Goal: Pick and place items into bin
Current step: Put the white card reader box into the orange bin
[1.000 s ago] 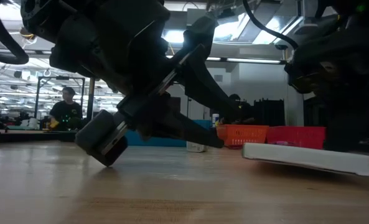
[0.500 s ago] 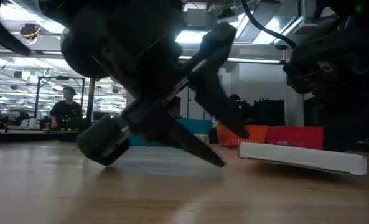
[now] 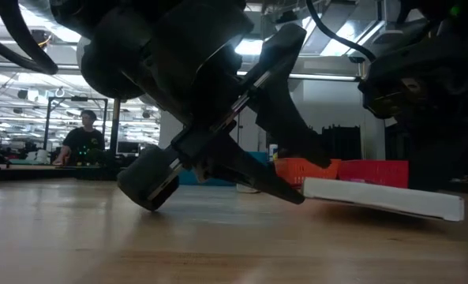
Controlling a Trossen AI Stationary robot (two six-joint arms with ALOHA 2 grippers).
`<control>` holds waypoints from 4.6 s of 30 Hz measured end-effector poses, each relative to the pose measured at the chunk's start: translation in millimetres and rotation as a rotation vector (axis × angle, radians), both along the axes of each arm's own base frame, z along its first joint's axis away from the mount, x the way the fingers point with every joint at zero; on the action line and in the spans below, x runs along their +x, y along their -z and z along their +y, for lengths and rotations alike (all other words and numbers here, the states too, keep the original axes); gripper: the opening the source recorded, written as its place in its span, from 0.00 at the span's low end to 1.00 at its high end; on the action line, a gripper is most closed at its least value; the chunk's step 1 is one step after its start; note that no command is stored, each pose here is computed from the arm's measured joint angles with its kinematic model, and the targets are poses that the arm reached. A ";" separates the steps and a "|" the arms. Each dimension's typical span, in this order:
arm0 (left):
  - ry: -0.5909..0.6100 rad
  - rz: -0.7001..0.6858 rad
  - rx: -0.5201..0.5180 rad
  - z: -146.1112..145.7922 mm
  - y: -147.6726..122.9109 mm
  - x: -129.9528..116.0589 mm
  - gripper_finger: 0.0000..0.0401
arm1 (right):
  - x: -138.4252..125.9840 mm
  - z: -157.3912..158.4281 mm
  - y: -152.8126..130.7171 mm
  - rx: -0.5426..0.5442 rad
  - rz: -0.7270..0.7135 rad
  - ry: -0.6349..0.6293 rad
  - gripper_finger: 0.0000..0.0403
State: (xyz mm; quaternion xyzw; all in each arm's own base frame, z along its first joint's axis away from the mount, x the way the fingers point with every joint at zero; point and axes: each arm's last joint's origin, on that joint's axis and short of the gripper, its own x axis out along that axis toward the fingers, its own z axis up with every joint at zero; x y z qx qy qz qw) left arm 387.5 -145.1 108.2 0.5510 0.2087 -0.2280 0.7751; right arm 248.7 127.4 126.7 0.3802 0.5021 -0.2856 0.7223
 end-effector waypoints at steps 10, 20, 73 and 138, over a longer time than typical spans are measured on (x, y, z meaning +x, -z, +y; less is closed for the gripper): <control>0.009 -0.048 -0.031 0.9 -1.9 3.4 0.38 | 1.8 0.9 -0.1 0.009 -0.020 0.001 0.00; 0.020 -0.037 -0.084 8.0 -1.9 6.5 0.31 | 2.4 1.1 0.0 0.011 -0.024 0.001 0.00; -0.272 -0.215 0.113 60.7 -97.2 -2.9 0.01 | 2.8 54.6 -117.1 -0.781 -0.048 -0.559 0.02; -0.269 -0.282 0.138 77.4 -106.7 2.6 0.01 | 33.9 30.1 -107.2 -1.026 0.220 -0.748 0.42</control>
